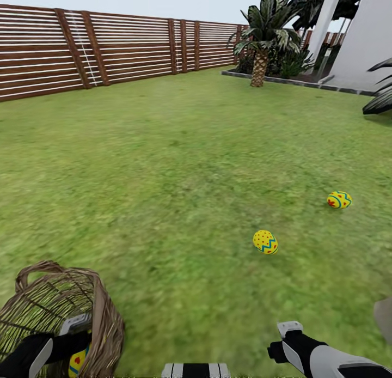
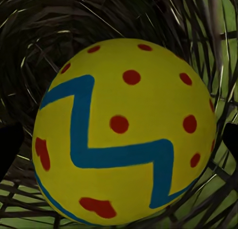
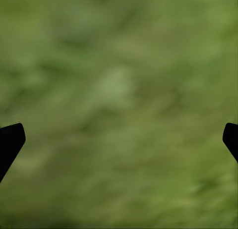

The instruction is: Take the three Easter eggs out of the wicker basket on the lawn in the garden, then place them on the lawn next to a single tree (choose any tree) so that all three eggs are next to the same tree and none are left in the basket.

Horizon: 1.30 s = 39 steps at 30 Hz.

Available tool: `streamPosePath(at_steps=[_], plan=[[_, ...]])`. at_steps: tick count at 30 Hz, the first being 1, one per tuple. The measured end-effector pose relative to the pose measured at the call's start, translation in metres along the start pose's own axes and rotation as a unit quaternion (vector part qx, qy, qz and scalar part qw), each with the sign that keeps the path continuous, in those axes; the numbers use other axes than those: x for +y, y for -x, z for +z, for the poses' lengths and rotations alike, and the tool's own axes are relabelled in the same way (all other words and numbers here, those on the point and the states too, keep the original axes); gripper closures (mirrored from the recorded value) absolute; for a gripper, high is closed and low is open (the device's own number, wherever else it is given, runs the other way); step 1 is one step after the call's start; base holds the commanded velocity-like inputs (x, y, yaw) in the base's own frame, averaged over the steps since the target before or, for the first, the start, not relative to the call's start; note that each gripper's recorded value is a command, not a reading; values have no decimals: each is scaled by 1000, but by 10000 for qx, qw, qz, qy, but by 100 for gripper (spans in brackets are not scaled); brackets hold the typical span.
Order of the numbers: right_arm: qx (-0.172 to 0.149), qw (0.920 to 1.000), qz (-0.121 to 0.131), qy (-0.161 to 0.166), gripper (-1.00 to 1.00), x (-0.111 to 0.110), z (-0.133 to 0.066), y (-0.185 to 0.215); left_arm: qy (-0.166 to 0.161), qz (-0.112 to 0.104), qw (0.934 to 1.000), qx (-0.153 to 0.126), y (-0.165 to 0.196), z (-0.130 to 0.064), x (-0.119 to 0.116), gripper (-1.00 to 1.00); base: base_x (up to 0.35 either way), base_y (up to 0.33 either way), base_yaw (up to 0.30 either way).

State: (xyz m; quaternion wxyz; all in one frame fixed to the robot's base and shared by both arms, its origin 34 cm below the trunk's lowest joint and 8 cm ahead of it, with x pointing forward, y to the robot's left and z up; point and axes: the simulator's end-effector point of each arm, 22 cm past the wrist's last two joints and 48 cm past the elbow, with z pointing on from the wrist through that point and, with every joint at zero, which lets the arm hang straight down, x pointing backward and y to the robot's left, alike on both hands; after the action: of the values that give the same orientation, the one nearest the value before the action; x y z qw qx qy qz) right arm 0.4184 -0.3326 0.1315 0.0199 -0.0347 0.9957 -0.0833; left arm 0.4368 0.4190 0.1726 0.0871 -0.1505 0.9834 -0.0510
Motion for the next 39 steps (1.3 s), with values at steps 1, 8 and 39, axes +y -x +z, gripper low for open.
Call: streamPosePath(at_steps=[1,8,39], plan=[[21,10000,-3,2,-100,0,1,-2,-2,-2,10000,22,-2,2,-1,-100,0,0,0],[160,9999,-26,8,-100,2,11,-13,16,-14,9999,165,-14,12,0,-100,0,0,0],[278,9996,-44,6,-100,2,19,-22,-11,-17,10000,1,-11,20,-3,100,0,0,0]])
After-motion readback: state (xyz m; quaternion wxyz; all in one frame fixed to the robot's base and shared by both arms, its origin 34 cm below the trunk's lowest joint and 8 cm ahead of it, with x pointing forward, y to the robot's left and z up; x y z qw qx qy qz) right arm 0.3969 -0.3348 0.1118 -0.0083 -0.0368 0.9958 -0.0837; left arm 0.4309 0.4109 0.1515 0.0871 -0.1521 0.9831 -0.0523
